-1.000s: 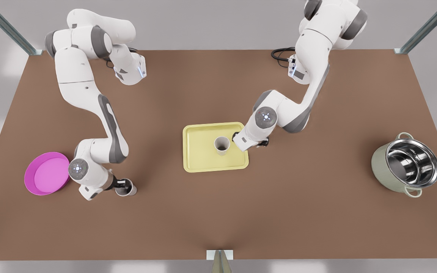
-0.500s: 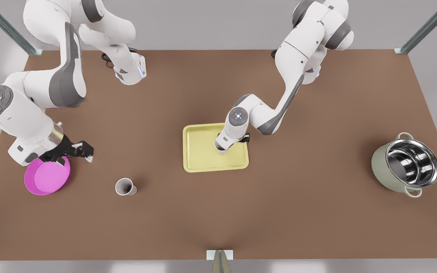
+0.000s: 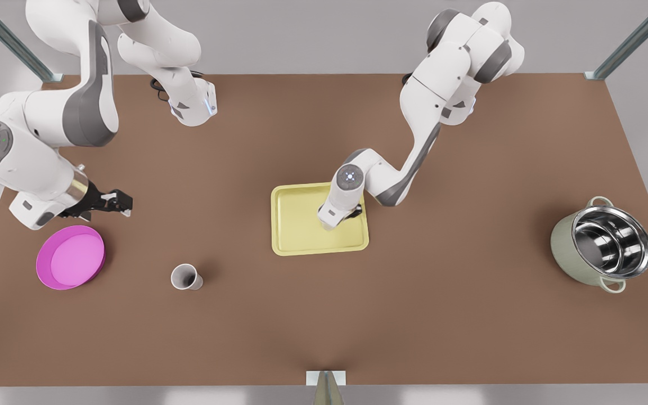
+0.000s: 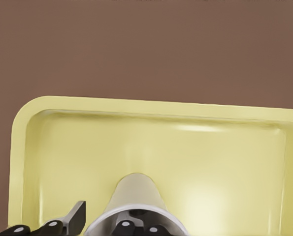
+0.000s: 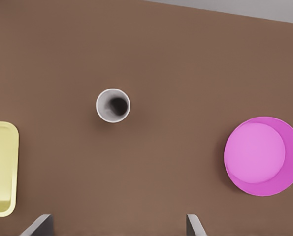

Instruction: Use the left arm to pick up the white IKEA cup from the tray and place it on the middle-left position; use the right arm to pick up the white IKEA cup from the tray and place it on the middle-right position

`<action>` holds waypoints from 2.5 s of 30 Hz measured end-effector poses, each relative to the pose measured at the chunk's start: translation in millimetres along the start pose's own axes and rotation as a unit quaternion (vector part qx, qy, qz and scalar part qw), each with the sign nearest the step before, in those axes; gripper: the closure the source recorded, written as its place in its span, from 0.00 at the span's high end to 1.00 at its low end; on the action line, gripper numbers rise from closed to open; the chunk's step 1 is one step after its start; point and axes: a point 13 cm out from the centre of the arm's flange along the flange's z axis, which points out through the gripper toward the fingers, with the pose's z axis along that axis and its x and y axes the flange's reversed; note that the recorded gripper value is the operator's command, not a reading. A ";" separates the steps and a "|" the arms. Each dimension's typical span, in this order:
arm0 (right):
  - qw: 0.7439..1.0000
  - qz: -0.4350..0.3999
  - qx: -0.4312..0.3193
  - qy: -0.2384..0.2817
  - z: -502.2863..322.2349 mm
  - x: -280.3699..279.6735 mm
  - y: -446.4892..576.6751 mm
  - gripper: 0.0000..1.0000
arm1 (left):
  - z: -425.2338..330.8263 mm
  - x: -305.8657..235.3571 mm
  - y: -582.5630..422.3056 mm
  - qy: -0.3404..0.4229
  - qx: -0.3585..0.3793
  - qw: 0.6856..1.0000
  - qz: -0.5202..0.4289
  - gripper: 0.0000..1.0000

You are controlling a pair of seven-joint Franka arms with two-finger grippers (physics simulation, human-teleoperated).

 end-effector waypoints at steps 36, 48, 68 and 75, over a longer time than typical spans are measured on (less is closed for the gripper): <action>1.000 0.021 0.002 -0.017 -19.0 -4.2 -22.0 1.00 | -44.6 -214.6 365.0 -0.049 0.008 0.997 -0.056 1.00; 1.000 0.022 0.002 -0.017 -18.6 -4.7 -22.8 1.00 | -391.5 -212.2 357.0 -0.123 0.010 0.992 0.020 1.00; 0.999 0.030 0.005 -0.020 -20.3 -6.2 -34.3 1.00 | -380.6 -165.7 426.9 -0.004 -0.012 0.999 0.043 1.00; 0.999 0.031 0.005 -0.021 -20.3 -6.2 -35.6 1.00 | -383.5 -160.2 422.8 0.000 -0.009 0.998 0.057 1.00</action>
